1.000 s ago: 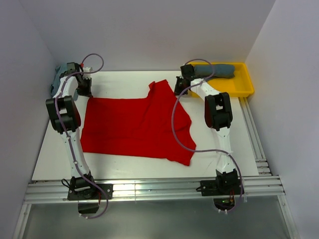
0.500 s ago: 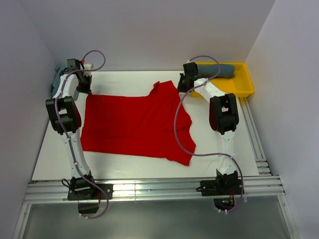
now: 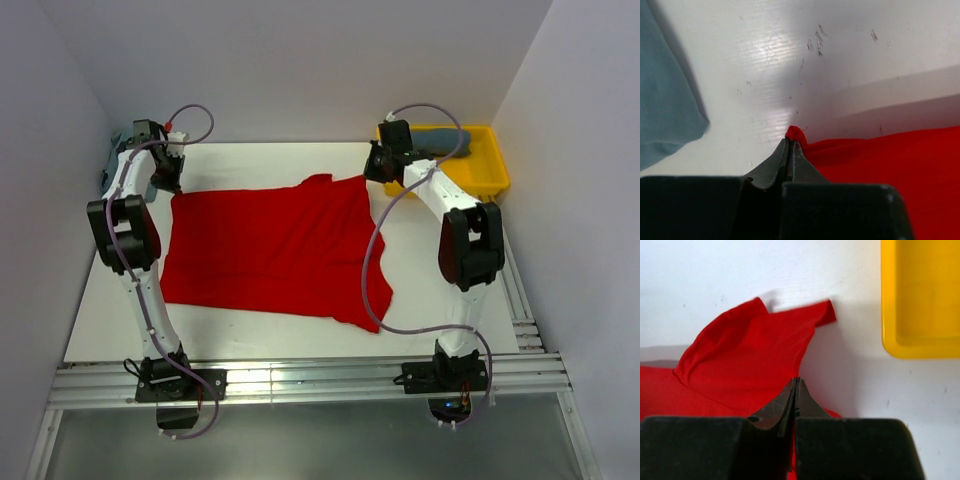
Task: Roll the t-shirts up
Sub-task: Fold the tshirt
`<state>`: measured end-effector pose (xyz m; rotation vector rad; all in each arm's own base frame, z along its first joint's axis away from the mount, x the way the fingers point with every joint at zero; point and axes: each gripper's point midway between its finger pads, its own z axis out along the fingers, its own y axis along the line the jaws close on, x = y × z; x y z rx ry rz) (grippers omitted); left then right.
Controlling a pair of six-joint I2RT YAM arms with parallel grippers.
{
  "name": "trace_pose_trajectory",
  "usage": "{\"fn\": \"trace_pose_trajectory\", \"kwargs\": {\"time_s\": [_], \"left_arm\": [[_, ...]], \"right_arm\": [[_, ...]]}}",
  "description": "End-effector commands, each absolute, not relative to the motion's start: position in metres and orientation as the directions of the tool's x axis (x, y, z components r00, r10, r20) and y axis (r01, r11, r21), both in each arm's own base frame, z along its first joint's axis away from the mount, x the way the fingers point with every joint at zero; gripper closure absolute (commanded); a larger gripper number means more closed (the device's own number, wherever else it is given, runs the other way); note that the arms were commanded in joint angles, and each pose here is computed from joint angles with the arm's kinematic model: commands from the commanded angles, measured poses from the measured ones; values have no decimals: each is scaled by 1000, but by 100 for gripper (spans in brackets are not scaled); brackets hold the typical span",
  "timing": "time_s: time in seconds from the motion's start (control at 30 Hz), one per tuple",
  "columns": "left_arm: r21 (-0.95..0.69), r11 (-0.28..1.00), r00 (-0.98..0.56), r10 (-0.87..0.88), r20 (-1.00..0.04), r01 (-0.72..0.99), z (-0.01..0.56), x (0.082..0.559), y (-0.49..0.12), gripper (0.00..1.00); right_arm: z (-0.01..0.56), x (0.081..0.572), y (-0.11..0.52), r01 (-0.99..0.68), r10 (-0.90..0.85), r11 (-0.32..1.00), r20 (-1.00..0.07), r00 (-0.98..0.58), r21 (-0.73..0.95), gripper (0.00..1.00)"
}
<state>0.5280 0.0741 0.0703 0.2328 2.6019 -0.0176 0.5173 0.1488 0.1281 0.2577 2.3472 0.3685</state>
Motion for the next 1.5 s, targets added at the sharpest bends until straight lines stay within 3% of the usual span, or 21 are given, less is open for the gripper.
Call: {"fn": "trace_pose_trajectory", "kwargs": {"time_s": [0.0, 0.7, 1.4, 1.47], "left_arm": [[58, 973, -806, 220, -549, 225, 115, 517, 70, 100], [-7, 946, -828, 279, -486, 323, 115, 435, 54, 100], [-30, 941, -861, 294, -416, 336, 90, 390, 59, 100], [-27, 941, -861, 297, -413, 338, 87, 388, 60, 96]], "right_arm": [[160, 504, 150, 67, 292, 940, -691, -661, 333, 100], [120, 376, 149, 144, 311, 943, -642, -701, 299, 100], [87, 322, 149, 150, 322, 936, -598, -734, 320, 100], [82, 318, 151, 147, 315, 937, -590, -744, 316, 100]]}}
